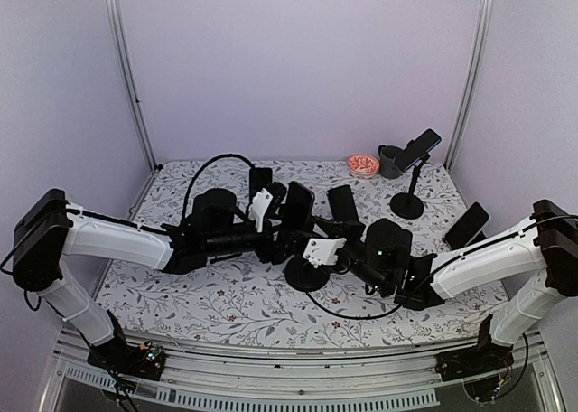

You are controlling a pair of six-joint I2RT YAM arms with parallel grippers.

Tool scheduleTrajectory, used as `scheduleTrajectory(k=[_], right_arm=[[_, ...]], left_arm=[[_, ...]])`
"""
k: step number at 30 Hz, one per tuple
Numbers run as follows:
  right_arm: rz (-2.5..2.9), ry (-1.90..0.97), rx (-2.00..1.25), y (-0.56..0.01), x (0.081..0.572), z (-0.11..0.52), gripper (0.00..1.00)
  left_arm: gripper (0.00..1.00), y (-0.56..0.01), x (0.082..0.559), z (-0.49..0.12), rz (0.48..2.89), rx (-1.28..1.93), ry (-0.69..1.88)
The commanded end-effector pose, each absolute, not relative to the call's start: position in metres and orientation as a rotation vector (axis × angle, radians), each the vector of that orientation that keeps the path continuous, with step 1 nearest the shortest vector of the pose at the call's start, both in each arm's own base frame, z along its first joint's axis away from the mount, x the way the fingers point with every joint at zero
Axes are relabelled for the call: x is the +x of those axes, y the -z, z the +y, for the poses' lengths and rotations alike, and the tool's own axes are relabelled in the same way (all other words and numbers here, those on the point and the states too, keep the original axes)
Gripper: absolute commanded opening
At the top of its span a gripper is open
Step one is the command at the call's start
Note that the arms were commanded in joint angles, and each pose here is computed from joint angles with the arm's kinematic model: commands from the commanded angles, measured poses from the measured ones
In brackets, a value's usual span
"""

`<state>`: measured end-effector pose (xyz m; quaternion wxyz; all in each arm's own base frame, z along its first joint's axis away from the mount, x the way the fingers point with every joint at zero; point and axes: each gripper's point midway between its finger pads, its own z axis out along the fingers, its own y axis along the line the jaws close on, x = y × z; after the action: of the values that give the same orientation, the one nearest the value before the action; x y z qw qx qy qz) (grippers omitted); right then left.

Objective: Remove the phone from the phone stand

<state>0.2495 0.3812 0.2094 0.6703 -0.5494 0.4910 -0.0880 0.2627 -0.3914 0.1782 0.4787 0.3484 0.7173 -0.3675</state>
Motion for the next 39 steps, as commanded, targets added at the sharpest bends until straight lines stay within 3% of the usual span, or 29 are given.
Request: scheduleTrajectory(k=[1, 10, 27, 34, 37, 39], right_arm=[[1.065, 0.164, -1.233, -0.223, 0.243, 0.394, 0.24], [1.075, 0.150, -1.235, -0.220, 0.239, 0.388, 0.00], [1.113, 0.105, -1.281, -0.202, 0.226, 0.370, 0.00], [1.126, 0.083, -1.258, -0.207, 0.226, 0.369, 0.00], [1.159, 0.008, -1.206, -0.219, 0.228, 0.369, 0.14], [1.195, -0.052, -1.166, -0.228, 0.229, 0.368, 0.31]], left_arm=[[0.39, -0.185, 0.254, -0.400, 1.754, 0.864, 0.902], [0.35, -0.175, 0.278, -0.382, 1.848, 0.719, 0.783], [0.26, -0.161, 0.323, -0.322, 1.945, 0.476, 0.629], [0.25, -0.175, 0.303, -0.350, 1.841, 0.666, 0.738], [0.25, -0.180, 0.292, -0.360, 1.812, 0.730, 0.798], [0.23, -0.187, 0.285, -0.364, 1.789, 0.757, 0.833]])
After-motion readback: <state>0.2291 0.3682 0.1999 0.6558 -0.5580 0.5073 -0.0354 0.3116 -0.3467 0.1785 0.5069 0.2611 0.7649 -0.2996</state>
